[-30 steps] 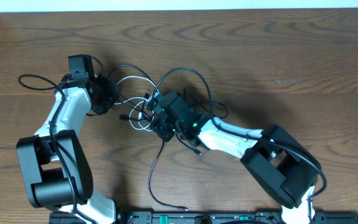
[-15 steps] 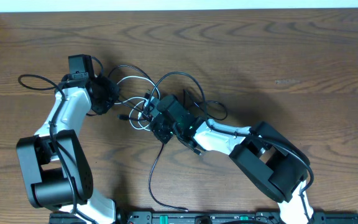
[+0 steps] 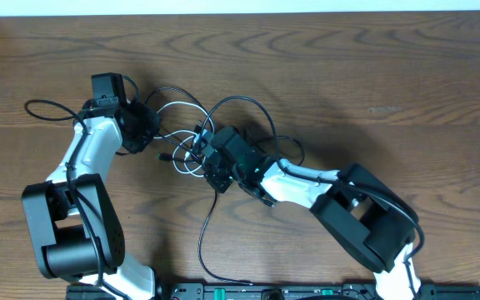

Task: Untangle cables
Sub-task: 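Grasp the black cable with the right gripper near the bundle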

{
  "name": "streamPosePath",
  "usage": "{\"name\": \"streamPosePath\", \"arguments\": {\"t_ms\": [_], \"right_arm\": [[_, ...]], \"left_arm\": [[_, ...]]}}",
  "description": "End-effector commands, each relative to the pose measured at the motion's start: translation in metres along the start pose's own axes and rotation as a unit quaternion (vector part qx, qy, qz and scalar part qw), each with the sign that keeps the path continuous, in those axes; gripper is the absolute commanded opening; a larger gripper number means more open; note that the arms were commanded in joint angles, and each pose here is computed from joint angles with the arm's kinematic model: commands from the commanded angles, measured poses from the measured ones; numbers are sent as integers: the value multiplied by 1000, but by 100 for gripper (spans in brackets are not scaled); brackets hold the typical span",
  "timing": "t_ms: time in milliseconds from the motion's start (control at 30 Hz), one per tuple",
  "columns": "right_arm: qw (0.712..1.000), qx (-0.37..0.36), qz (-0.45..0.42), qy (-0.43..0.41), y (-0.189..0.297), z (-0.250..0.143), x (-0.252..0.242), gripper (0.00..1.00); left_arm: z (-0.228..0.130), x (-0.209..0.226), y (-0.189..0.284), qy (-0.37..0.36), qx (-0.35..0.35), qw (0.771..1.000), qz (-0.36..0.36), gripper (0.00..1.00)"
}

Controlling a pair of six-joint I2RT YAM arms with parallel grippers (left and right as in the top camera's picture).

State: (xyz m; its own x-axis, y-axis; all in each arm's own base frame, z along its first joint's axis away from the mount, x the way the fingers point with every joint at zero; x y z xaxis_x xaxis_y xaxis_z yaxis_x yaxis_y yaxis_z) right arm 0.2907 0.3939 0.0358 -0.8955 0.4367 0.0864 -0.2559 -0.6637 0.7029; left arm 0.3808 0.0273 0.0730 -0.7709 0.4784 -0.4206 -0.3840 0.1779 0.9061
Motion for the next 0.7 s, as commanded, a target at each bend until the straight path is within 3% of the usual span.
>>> {"name": "streamPosePath", "arguments": {"t_ms": [0, 333, 667], "right_arm": [[998, -51, 25, 11, 32, 38, 10, 1], [990, -112, 82, 34, 90, 83, 36, 1], [985, -151, 51, 58, 132, 109, 36, 1]], "left_arm": [[-1, -2, 6, -9, -2, 1000, -9, 8], [-1, -2, 6, -9, -2, 1000, -9, 8], [-1, -2, 6, -10, -2, 1000, -9, 8]]}}
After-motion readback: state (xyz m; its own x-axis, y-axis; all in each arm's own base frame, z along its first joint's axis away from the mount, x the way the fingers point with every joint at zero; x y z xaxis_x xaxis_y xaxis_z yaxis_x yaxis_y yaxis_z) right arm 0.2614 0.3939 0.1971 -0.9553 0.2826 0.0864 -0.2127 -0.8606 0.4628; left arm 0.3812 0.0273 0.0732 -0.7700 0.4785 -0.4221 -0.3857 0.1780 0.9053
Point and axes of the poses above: each gripper's point midway between its finger pads, its own y axis back along the fingers, its own x axis along the line the jaws close on, z = x × y, the point moved 3 cm from there along y, back along the fingers, and after that the axes turned 11 degrees about y, right-handed, at the moved point
